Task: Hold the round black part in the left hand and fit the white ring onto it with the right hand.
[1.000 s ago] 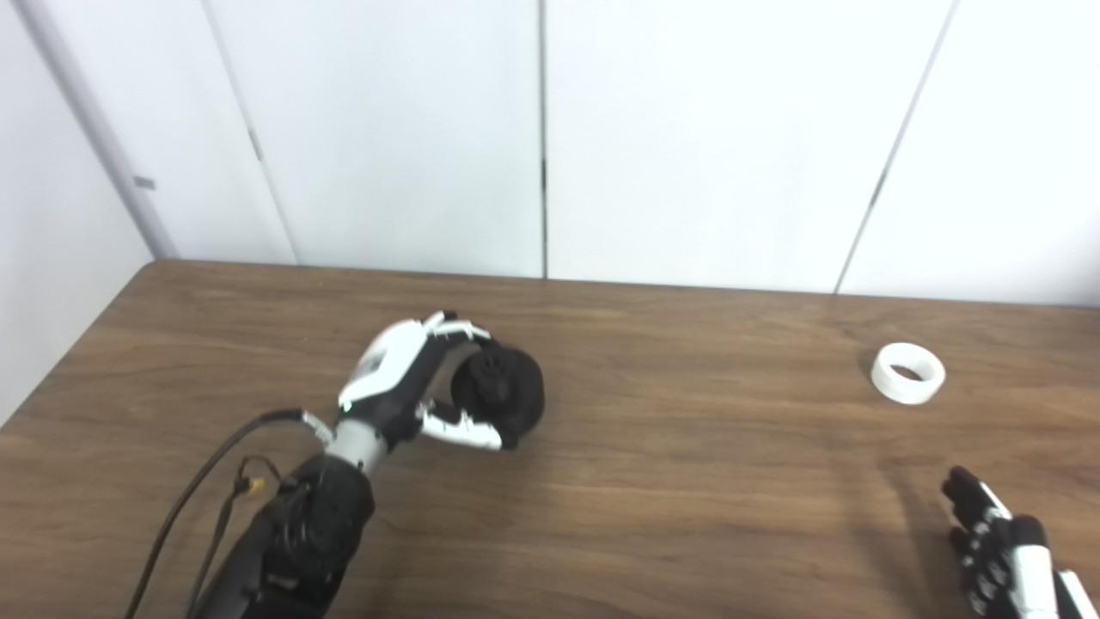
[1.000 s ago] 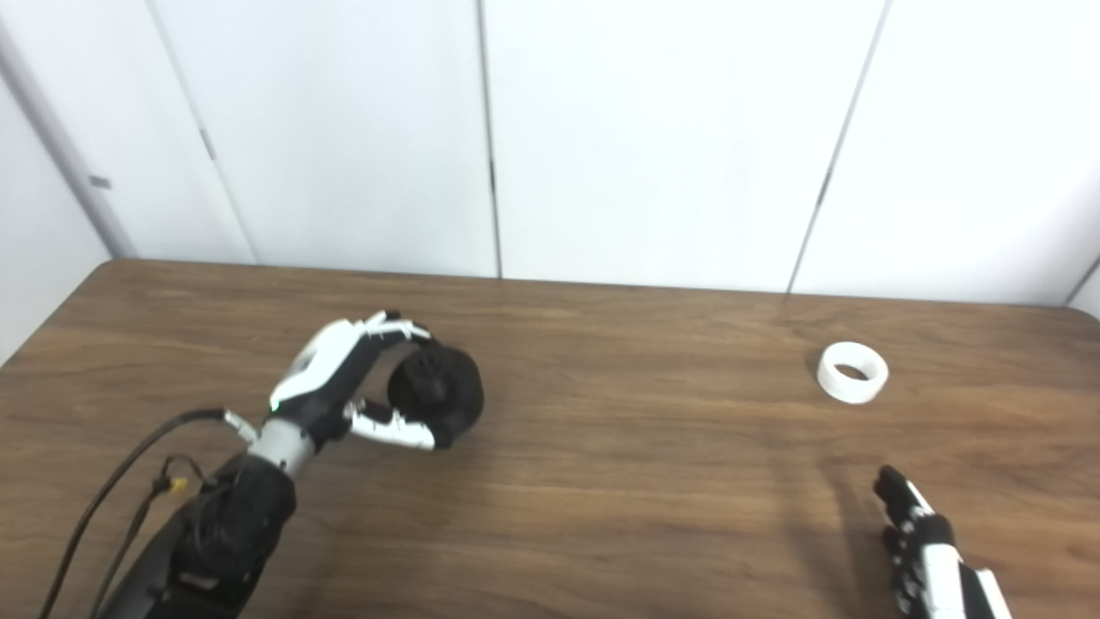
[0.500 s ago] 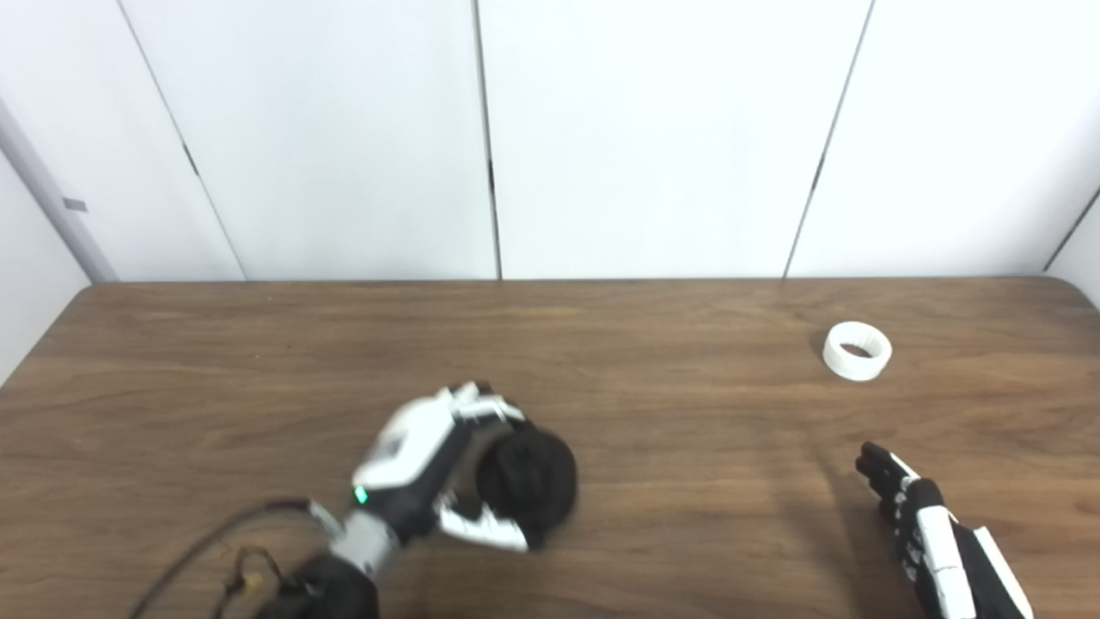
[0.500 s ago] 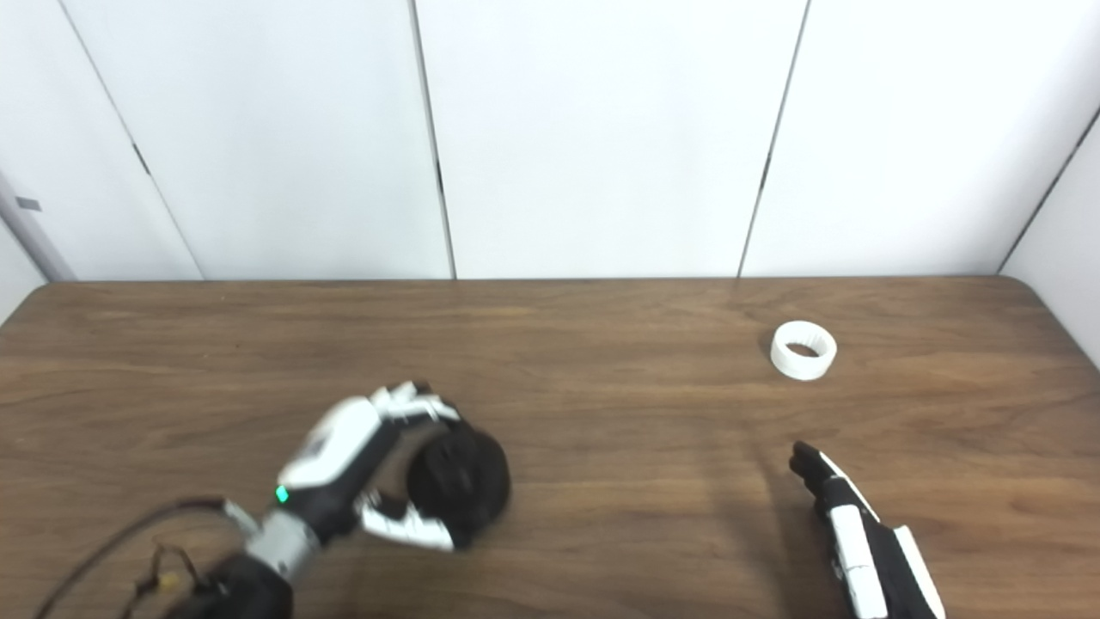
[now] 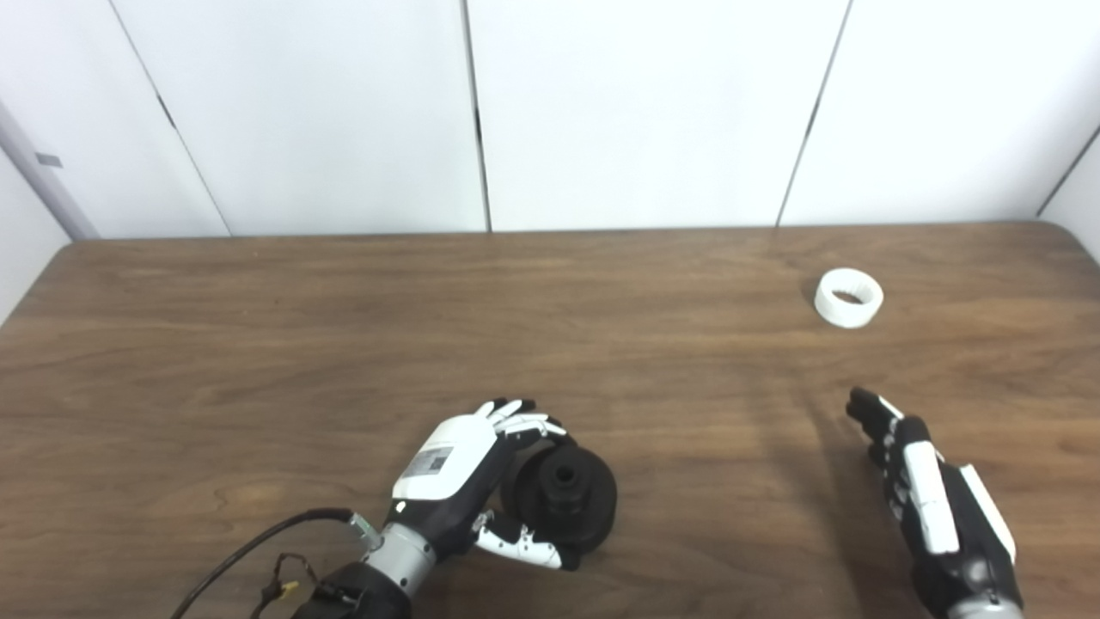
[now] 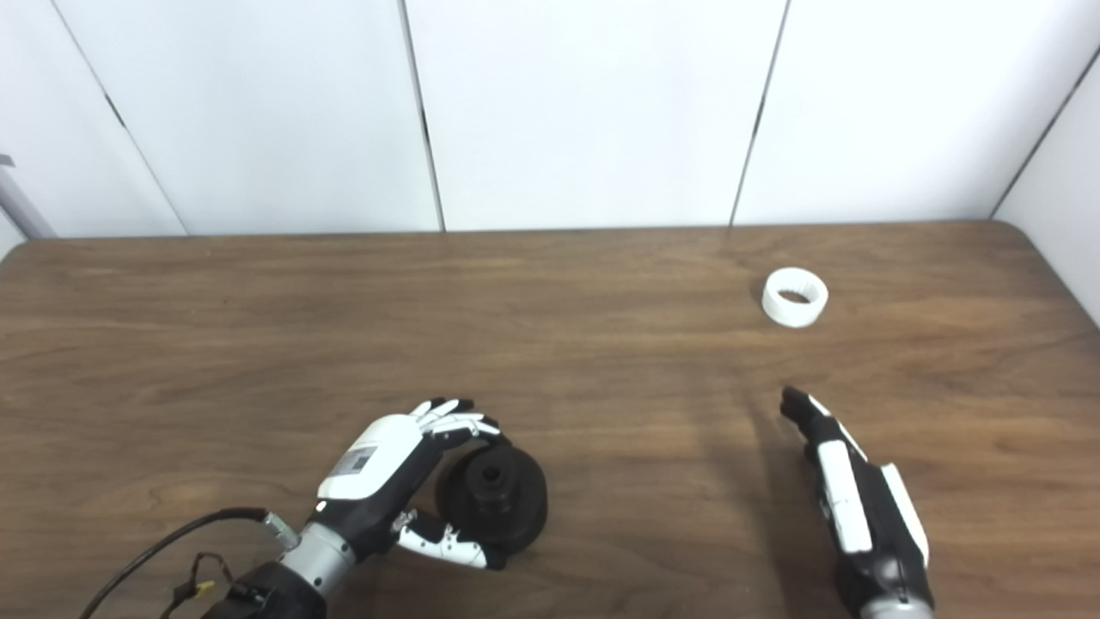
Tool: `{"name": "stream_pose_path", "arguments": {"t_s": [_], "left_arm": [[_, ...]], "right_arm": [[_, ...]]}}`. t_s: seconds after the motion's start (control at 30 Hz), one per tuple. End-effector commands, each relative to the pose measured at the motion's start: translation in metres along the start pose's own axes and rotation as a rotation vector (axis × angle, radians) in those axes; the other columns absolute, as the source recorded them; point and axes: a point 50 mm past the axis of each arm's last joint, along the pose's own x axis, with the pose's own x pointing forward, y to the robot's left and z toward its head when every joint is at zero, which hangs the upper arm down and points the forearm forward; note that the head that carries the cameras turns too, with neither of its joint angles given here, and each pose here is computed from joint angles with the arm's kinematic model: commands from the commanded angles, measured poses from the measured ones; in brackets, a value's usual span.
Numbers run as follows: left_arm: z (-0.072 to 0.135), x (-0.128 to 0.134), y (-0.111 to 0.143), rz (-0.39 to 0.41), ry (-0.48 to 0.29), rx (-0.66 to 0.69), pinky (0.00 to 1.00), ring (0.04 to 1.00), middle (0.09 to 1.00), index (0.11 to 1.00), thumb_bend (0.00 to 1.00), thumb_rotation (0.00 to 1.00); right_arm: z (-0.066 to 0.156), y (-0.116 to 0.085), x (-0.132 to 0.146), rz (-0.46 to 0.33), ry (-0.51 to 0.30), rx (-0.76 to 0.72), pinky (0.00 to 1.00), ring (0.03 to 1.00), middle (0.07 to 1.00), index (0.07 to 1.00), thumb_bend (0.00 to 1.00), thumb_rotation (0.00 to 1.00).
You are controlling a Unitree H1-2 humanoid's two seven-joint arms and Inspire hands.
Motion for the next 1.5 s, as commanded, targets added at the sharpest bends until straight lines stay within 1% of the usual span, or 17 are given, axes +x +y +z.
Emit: {"name": "stream_pose_path", "arguments": {"t_s": [0.0,0.13,0.3,0.43,0.57,0.67,0.73,0.83,0.97,1.1,1.17,1.2,1.27,1.33,1.37,1.43,1.47], "left_arm": [[0.006,-0.001,0.003,0.005,-0.023,0.025,1.0,0.955,0.842,0.484,0.52,0.06],[0.004,-0.002,0.001,0.002,-0.026,0.027,1.0,0.948,0.835,0.484,0.52,0.06],[0.0,-0.003,0.0,-0.004,-0.018,0.04,1.0,0.941,0.831,0.483,0.52,0.06],[-0.002,-0.004,-0.001,-0.007,-0.012,0.049,1.0,0.941,0.832,0.483,0.52,0.06],[-0.004,-0.004,-0.002,-0.009,-0.01,0.058,1.0,0.939,0.829,0.483,0.52,0.06],[-0.006,-0.003,-0.002,-0.009,-0.007,0.058,1.0,0.937,0.827,0.483,0.52,0.06],[-0.007,-0.002,-0.002,-0.008,-0.008,0.064,1.0,0.936,0.826,0.484,0.52,0.06],[-0.009,-0.002,-0.002,-0.008,-0.005,0.06,1.0,0.936,0.828,0.483,0.52,0.06],[-0.012,-0.003,-0.002,-0.011,0.003,0.039,1.0,0.947,0.839,0.484,0.52,0.05],[-0.013,-0.004,0.0,-0.016,0.007,0.046,1.0,0.954,0.845,0.484,0.52,0.05],[-0.013,-0.006,0.0,-0.015,0.005,0.049,1.0,0.951,0.842,0.484,0.52,0.05],[-0.013,-0.007,0.0,-0.015,0.004,0.052,1.0,0.947,0.84,0.484,0.52,0.06],[-0.013,-0.008,-0.001,-0.016,0.001,0.05,1.0,0.94,0.839,0.484,0.52,0.06],[-0.013,-0.009,-0.001,-0.014,-0.003,0.045,1.0,0.932,0.834,0.484,0.52,0.06],[-0.013,-0.009,-0.001,-0.015,-0.004,0.043,1.0,0.932,0.834,0.484,0.52,0.06],[-0.013,-0.009,-0.001,-0.013,-0.005,0.037,1.0,0.931,0.833,0.484,0.52,0.06],[-0.013,-0.009,-0.002,-0.011,-0.006,0.033,1.0,0.931,0.832,0.484,0.52,0.06]], "right_arm": [[0.017,0.006,0.004,0.002,-0.075,0.03,1.0,0.977,0.904,0.876,0.62,1.0],[0.018,0.006,0.004,0.022,-0.08,0.034,1.0,0.993,0.917,0.886,0.61,1.0],[0.02,0.006,0.005,0.013,-0.068,0.041,1.0,0.988,0.91,0.878,0.63,1.0],[0.022,0.007,0.005,0.012,-0.065,0.048,1.0,0.988,0.918,0.895,0.64,1.0],[0.022,0.008,0.006,0.023,-0.079,0.059,1.0,0.995,0.924,0.891,0.62,1.0],[0.024,0.008,0.006,0.014,-0.079,0.062,0.99,0.989,0.922,0.89,0.64,1.0],[0.028,0.008,0.007,0.005,-0.096,0.076,0.96,0.982,0.919,0.892,0.66,1.0],[0.038,0.008,0.009,0.003,-0.127,0.088,0.9,0.968,0.921,0.89,0.66,1.0],[0.053,0.005,0.014,0.012,-0.161,0.031,0.93,0.969,0.929,0.9,0.64,1.0],[0.07,-0.003,0.026,0.006,-0.218,-0.034,0.92,0.957,0.927,0.907,0.6,1.0],[0.077,-0.007,0.032,0.001,-0.242,-0.061,0.91,0.958,0.931,0.904,0.61,0.96],[0.081,-0.01,0.035,0.0,-0.257,-0.081,0.93,0.967,0.94,0.907,0.61,0.92],[0.09,-0.014,0.044,-0.003,-0.291,-0.111,0.96,0.975,0.951,0.912,0.6,0.83],[0.098,-0.018,0.052,-0.004,-0.319,-0.13,1.0,0.982,0.964,0.92,0.59,0.7],[0.101,-0.02,0.057,-0.005,-0.328,-0.138,1.0,0.982,0.965,0.92,0.59,0.69],[0.106,-0.024,0.067,-0.014,-0.34,-0.168,1.0,0.993,0.975,0.918,0.59,0.62],[0.11,-0.027,0.075,-0.026,-0.348,-0.235,1.0,0.996,0.978,0.916,0.6,0.59]]}}
